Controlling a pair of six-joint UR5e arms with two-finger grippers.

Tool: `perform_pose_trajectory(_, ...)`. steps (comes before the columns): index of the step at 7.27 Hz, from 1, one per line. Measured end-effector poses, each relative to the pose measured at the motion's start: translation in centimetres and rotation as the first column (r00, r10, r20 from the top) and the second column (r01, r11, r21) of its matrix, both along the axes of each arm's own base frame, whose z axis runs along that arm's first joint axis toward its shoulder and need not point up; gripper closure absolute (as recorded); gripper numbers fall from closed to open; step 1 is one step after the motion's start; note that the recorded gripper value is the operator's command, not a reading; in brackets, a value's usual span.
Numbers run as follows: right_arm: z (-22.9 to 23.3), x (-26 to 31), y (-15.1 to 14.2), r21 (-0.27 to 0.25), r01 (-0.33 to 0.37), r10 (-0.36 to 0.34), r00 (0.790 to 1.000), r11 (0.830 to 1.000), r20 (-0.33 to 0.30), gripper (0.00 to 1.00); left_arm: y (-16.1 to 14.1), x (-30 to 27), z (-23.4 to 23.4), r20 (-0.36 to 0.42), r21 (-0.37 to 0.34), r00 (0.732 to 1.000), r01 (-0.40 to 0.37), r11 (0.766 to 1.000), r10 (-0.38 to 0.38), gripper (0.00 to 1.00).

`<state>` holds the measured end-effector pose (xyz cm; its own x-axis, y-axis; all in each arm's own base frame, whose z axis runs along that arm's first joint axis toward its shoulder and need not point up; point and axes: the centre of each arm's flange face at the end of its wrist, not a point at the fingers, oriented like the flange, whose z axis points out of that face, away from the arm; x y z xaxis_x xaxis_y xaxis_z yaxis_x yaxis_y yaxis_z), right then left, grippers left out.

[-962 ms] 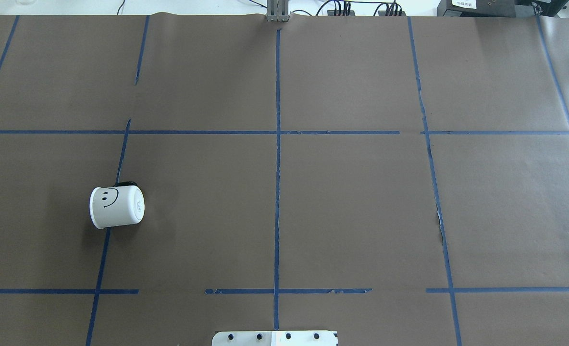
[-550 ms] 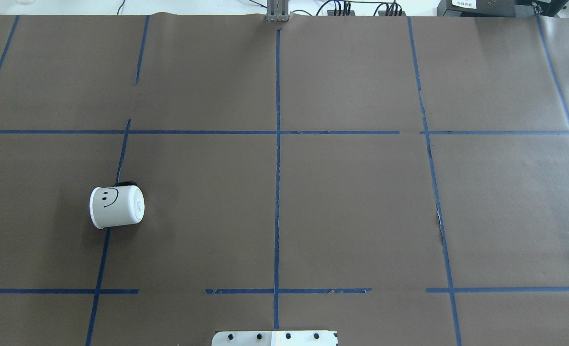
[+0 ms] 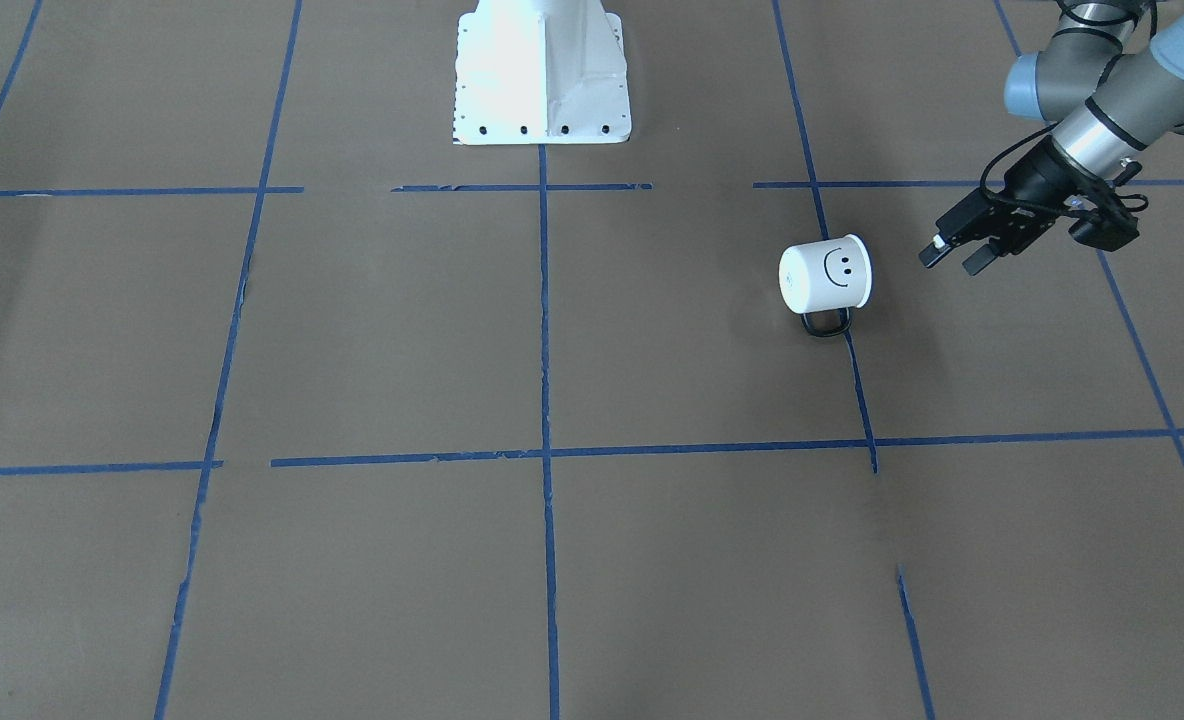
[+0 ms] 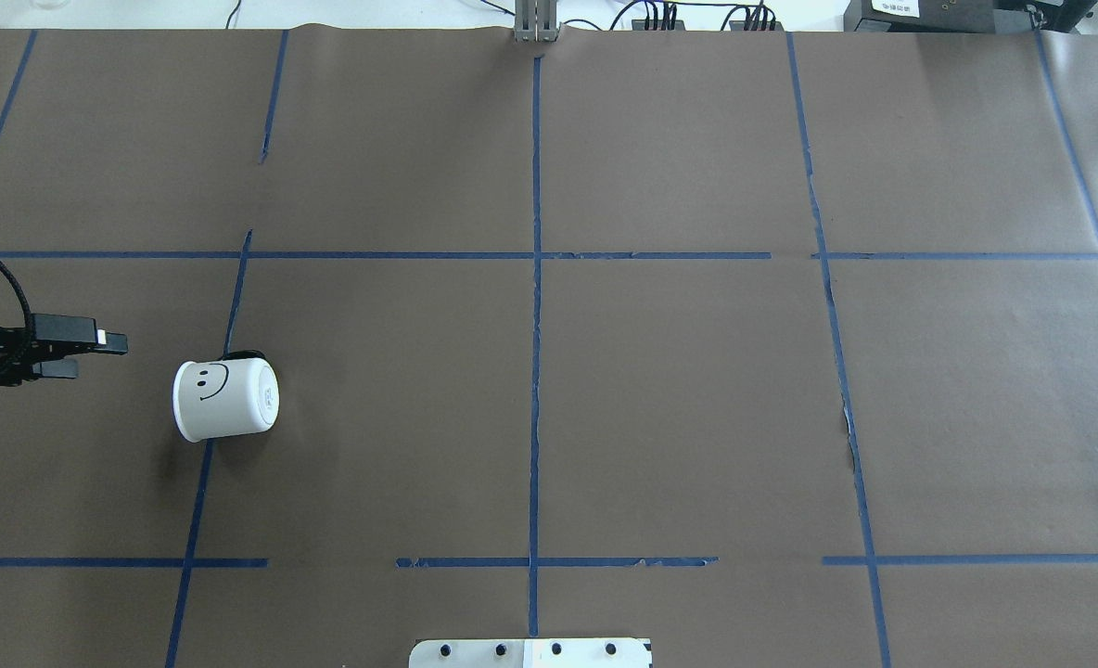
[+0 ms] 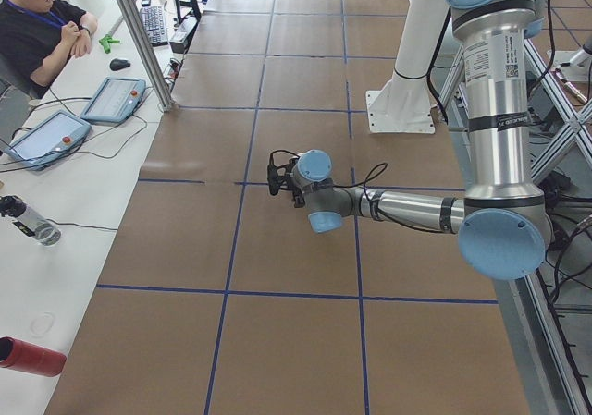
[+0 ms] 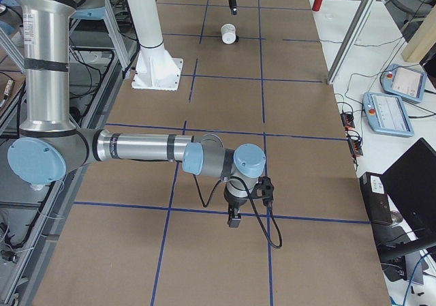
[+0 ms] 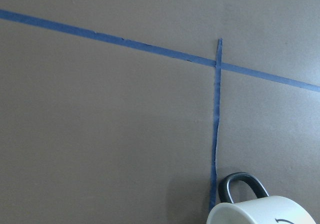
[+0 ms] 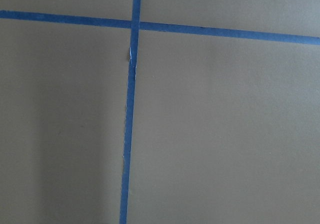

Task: Flip mug
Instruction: 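Move the left gripper in toward the open end of the sideways white mug, then close the left gripper on the mug's rim and lift it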

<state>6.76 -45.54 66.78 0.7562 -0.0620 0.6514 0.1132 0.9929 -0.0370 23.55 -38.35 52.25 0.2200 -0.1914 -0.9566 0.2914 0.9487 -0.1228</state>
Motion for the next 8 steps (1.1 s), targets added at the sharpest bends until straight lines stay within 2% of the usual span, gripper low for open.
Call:
perform_pose_trajectory(1, 0.0, 0.0, 0.0, 0.000, 0.000, 0.000, 1.000, 1.000, 0.000, 0.00, 0.7, 0.9, -0.7, -0.074, -0.044, 0.996, 0.039, 0.998, -0.043, 0.00)
perform_pose_trajectory(4, 0.0, 0.0, 0.0, 0.000, 0.000, 0.000, 1.000, 1.000, 0.000, 0.00, 0.2, 3.9, -1.8, -0.236, -0.067, 0.962, 0.127, 0.990, -0.140, 0.00)
perform_pose_trajectory(7, 0.0, 0.0, 0.0, 0.000, 0.000, 0.000, 1.000, 1.000, 0.000, 0.00, 0.6, 6.4, -0.4, -0.309, -0.059, 0.937, 0.154, 0.986, -0.165, 0.00)
perform_pose_trajectory(8, 0.0, 0.0, 0.0, 0.000, 0.000, 0.000, 1.000, 1.000, 0.000, 0.00, 0.8, 6.8, -0.3, -0.318, -0.056, 0.935, 0.149, 0.987, -0.159, 0.17)
